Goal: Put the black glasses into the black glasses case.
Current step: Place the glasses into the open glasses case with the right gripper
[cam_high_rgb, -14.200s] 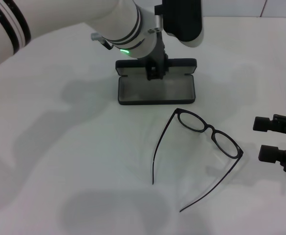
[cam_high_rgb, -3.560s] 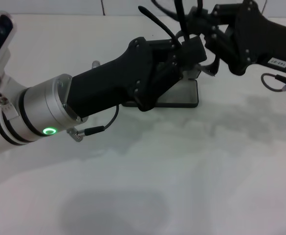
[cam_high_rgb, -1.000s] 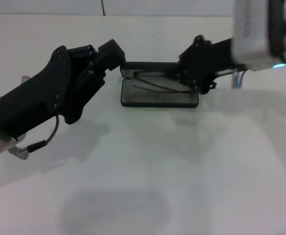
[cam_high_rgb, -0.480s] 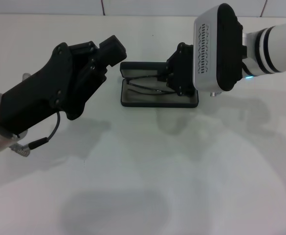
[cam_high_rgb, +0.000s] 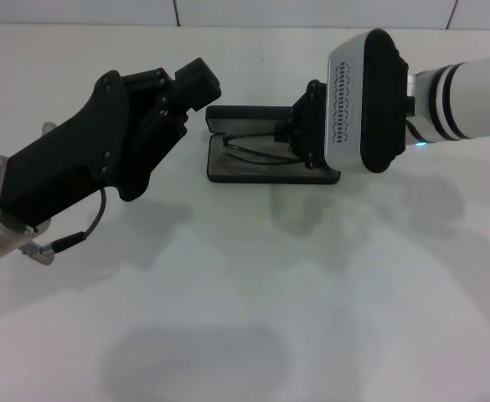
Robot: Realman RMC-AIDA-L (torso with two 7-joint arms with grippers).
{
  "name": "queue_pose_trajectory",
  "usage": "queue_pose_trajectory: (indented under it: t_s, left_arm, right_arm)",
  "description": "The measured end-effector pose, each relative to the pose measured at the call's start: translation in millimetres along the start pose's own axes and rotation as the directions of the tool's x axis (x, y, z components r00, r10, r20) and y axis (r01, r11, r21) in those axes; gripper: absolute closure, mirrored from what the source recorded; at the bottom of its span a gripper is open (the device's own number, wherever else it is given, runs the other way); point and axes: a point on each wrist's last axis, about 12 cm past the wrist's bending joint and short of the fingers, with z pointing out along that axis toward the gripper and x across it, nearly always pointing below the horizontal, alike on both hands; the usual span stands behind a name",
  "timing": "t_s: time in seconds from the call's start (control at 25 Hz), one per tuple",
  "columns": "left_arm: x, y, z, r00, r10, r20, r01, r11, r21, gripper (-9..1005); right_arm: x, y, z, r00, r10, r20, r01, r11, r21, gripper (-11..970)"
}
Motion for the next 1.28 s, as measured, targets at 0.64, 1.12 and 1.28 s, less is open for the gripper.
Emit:
queue_pose_trajectory:
  t_s: [0.64,1.12,1.28]
  left_arm:
    - [1,-0.5,0,1.0,0.005,-0.002,-0.005,1.0,-0.001,952]
    - [3,-0.9,0,1.0,0.002,-0.003,-0.002,1.0,-0.008,951]
    - [3,-0.9,0,1.0,0.002,-0.003,-0.002,1.0,-0.007,951]
  right_arm:
    - [7,9.0,11,0.999,-0.021,-0.028,0.022,0.999,0.032,817]
    - [8,9.2,11,0.999,-0.014,-0.031,0.015,0.999,0.034,803]
    - [8,8.9,10,1.0,-0.009,-0.028,0.01,0.999,0.036,798]
